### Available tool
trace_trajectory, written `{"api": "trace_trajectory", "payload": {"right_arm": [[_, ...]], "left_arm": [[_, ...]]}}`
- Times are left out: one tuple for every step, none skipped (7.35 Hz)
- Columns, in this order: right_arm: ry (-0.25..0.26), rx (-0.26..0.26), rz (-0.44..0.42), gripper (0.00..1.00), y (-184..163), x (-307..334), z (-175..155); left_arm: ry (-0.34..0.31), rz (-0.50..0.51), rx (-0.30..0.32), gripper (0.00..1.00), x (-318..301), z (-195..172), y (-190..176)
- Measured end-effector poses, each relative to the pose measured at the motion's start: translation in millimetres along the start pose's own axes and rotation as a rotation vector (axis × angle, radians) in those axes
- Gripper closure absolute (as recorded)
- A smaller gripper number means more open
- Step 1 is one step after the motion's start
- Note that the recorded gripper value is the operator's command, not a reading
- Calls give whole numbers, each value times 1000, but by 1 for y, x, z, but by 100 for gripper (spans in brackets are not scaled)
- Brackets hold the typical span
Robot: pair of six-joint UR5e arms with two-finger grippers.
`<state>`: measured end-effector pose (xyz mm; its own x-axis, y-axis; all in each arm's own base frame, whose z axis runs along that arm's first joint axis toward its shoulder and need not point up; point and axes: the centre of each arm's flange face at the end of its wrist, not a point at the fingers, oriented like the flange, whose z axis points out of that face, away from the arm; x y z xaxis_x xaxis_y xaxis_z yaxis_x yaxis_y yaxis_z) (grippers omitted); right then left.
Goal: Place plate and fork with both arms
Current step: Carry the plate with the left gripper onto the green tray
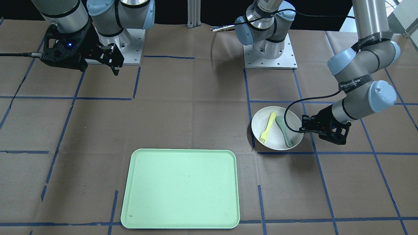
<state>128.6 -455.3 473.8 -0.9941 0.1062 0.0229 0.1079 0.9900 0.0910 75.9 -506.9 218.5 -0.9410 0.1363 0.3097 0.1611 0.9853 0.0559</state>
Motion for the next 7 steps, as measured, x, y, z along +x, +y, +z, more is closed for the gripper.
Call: {"api": "trace_trajectory", "payload": {"right_arm": [[0,0,0,0,0,0,0],[0,0,0,0,0,0,0],[0,0,0,0,0,0,0],[0,0,-1,0,0,0,0],[0,-1,-1,0,0,0,0],[0,-1,-1,0,0,0,0],[0,-2,0,0,0,0,1]], "left_arm": [[5,-7,14,100,22,-4,-11],[-3,0,21,100,51,-7,-28],[-13,-1,26,100,82,-10,-50],[-15,11,29,100,112,-9,-80],[-11,37,30,100,139,-2,-113],[-10,60,26,100,168,7,-147],[-11,69,18,100,198,17,-178]]}}
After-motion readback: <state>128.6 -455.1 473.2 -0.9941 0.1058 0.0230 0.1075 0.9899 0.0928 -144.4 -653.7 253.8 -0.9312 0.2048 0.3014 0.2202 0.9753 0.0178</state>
